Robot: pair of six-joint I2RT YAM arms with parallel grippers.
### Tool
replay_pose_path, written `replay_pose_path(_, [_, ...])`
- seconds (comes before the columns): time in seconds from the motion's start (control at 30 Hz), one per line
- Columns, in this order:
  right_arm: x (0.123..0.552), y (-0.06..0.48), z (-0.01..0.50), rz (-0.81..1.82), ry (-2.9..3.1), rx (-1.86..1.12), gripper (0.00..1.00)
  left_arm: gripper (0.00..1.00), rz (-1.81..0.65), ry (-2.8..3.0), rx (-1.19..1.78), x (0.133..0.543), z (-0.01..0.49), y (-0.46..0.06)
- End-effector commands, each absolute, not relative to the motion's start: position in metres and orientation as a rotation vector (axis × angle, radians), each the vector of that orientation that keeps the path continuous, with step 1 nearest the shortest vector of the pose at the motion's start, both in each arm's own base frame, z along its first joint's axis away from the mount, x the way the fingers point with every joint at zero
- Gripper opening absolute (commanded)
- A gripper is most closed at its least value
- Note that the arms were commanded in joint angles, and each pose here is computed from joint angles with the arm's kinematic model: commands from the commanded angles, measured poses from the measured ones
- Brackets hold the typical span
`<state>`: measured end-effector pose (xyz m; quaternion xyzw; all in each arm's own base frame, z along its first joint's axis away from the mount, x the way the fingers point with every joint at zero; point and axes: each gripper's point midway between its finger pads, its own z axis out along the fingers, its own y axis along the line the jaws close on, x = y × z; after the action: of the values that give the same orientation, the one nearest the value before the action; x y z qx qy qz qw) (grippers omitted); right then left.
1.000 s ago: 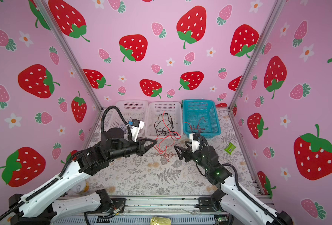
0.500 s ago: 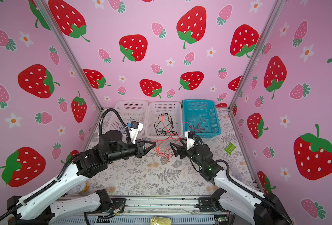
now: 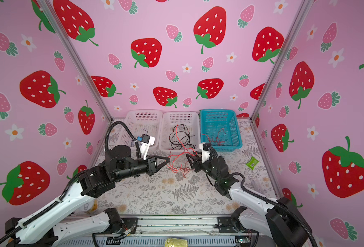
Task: Untangle and sort cables by color
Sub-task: Untie the cable.
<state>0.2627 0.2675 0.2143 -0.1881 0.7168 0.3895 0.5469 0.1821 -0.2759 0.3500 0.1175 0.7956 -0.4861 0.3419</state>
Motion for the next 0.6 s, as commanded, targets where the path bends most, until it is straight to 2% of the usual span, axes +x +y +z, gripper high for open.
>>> replay_pose_path(0.0, [0.266,0.268,0.233,0.924,1.633,-0.423,0.33,0.0,-1.286,2.041,0.295,0.179,0.356,-0.274])
replay_pose_path(0.1, [0.265,0.265,0.234,0.918,1.635,-0.418,0.15,0.0,-1.256,2.047,0.287,0.179,0.351,-0.268])
replay_pose_path(0.23, [0.264,0.258,0.233,0.887,1.649,-0.401,0.0,0.0,-1.196,2.065,0.28,0.181,0.342,-0.261])
replay_pose_path(0.57, [0.268,0.214,0.253,0.711,1.664,-0.243,0.0,0.0,-1.078,2.139,0.285,0.189,0.315,-0.247])
